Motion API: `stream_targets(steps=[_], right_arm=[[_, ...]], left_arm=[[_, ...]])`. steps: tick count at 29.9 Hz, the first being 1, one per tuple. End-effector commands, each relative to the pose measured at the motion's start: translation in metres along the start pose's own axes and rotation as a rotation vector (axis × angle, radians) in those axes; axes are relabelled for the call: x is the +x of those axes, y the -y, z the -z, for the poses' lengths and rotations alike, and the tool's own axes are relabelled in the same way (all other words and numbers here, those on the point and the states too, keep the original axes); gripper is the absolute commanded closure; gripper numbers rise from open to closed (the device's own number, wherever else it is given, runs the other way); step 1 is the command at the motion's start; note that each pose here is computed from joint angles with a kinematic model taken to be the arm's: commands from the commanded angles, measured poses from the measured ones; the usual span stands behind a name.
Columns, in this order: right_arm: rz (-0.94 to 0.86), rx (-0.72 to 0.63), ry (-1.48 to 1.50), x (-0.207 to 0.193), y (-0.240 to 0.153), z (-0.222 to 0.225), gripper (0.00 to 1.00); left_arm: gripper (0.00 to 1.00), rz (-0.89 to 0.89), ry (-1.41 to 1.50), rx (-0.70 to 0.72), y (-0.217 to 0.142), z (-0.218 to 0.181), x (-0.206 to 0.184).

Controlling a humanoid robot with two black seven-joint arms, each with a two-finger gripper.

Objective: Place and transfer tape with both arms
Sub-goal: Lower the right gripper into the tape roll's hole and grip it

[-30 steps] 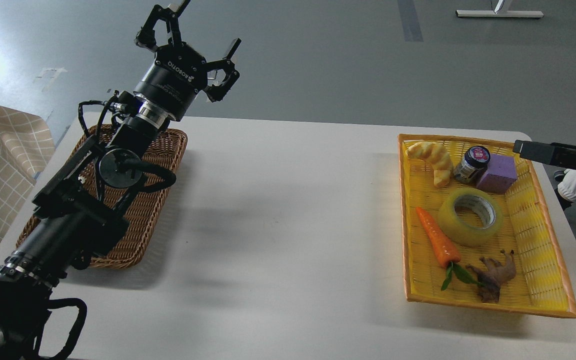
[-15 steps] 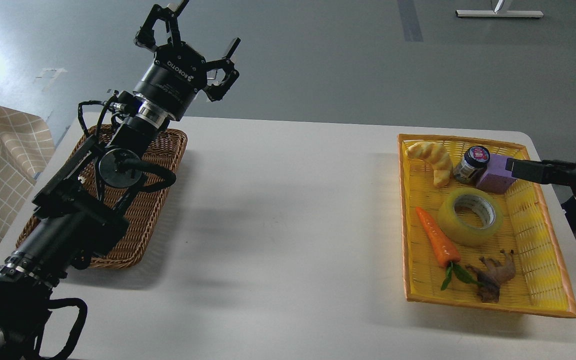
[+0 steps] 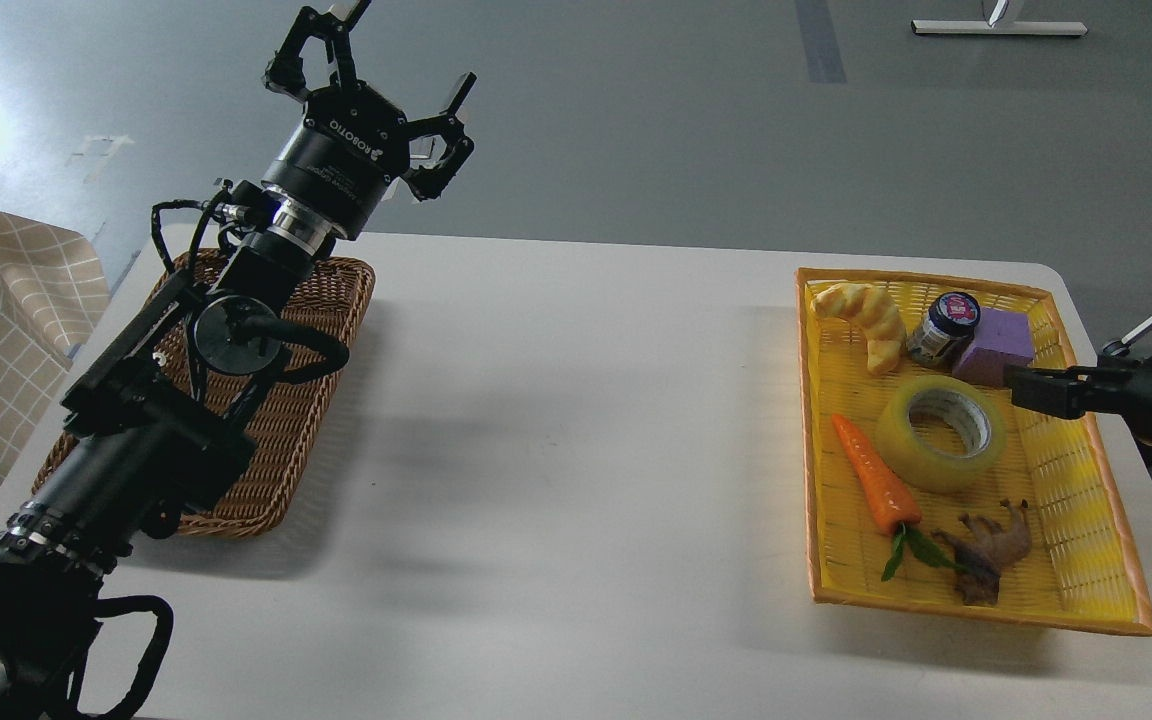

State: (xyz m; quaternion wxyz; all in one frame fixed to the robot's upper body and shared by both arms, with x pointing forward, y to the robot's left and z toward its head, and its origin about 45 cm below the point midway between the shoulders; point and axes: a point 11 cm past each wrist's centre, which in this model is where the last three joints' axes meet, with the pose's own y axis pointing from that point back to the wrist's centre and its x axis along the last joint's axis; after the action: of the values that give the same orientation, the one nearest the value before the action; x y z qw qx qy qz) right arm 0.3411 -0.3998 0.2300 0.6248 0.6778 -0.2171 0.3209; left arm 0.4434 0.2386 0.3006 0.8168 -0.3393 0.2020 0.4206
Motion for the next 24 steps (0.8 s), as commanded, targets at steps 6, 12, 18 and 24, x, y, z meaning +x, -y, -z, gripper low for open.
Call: stream_targets(steps=[6, 12, 18, 24], right_arm=[[0.01, -0.032, 0.0, -0.011, 0.021, -0.003, 0.03], [0.019, -0.031, 0.019, -0.018, 0.034, 0.001, 0.04], [0.03, -0.044, -0.006, -0.026, 0.046, 0.005, 0.07], [0.038, -0.038, -0.014, -0.03, 0.054, 0.011, 0.12]], left_arm=[[0.02, 0.0, -0.002, 0.0, -0.001, 0.001, 0.0], [0.02, -0.004, -0.004, 0.003, -0.003, 0.002, 0.001], [0.02, -0.004, -0.004, 0.003, -0.003, 0.002, 0.001], [0.02, -0.003, -0.005, 0.0, -0.003, 0.002, 0.001]])
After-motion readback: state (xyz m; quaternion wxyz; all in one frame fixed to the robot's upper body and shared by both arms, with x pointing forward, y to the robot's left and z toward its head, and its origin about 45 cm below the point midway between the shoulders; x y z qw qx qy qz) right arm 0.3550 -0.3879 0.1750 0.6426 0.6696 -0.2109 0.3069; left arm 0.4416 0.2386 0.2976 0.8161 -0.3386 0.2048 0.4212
